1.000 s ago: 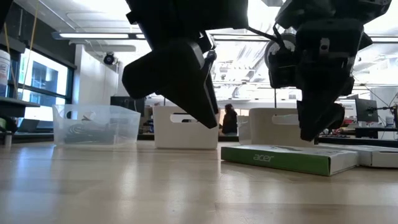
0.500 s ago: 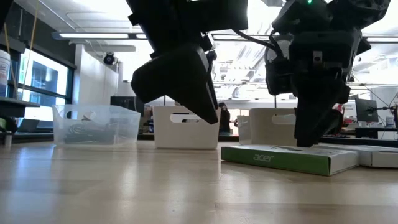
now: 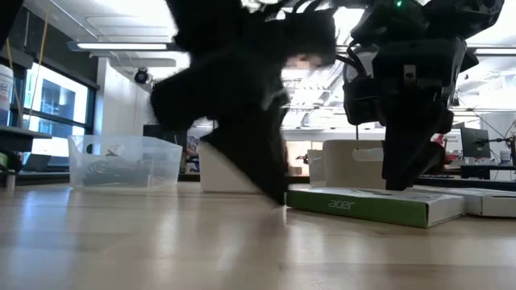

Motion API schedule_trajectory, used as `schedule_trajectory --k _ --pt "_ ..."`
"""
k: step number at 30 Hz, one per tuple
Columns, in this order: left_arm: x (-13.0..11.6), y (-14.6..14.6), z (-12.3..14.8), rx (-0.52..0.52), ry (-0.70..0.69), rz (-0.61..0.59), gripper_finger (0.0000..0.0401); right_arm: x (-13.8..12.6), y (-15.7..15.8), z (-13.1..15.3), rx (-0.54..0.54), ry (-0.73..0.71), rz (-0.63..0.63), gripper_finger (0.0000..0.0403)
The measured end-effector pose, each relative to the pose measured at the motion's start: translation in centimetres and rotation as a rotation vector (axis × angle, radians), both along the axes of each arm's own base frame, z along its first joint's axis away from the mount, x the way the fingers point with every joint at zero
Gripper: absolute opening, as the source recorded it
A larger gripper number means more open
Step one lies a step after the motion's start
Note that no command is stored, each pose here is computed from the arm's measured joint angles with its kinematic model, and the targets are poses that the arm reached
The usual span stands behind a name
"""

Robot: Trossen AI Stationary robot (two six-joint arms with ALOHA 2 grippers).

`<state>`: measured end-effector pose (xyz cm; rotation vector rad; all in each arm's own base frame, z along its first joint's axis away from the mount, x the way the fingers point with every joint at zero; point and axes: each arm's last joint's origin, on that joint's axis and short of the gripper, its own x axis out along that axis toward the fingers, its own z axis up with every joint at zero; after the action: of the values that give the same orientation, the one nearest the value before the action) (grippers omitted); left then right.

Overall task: Pick and place items into bin
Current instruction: Put the left card reader into the gray bin

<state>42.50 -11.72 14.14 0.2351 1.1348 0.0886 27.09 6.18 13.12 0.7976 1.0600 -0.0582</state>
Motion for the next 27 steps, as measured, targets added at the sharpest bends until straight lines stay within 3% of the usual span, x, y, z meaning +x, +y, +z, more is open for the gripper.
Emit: schedule_trajectory --k 18,27 --pt "1.1 0.2 -0.3 -0.265 -0.033 0.025 0.0165 0.1 0.2 -0.2 0.047 0.009 0.005 0.0145" --pt "1.4 0.2 -0.9 -0.27 -0.04 0.027 0.0165 0.7 0.4 -1.7 0.101 0.041 -0.004 0.0145"
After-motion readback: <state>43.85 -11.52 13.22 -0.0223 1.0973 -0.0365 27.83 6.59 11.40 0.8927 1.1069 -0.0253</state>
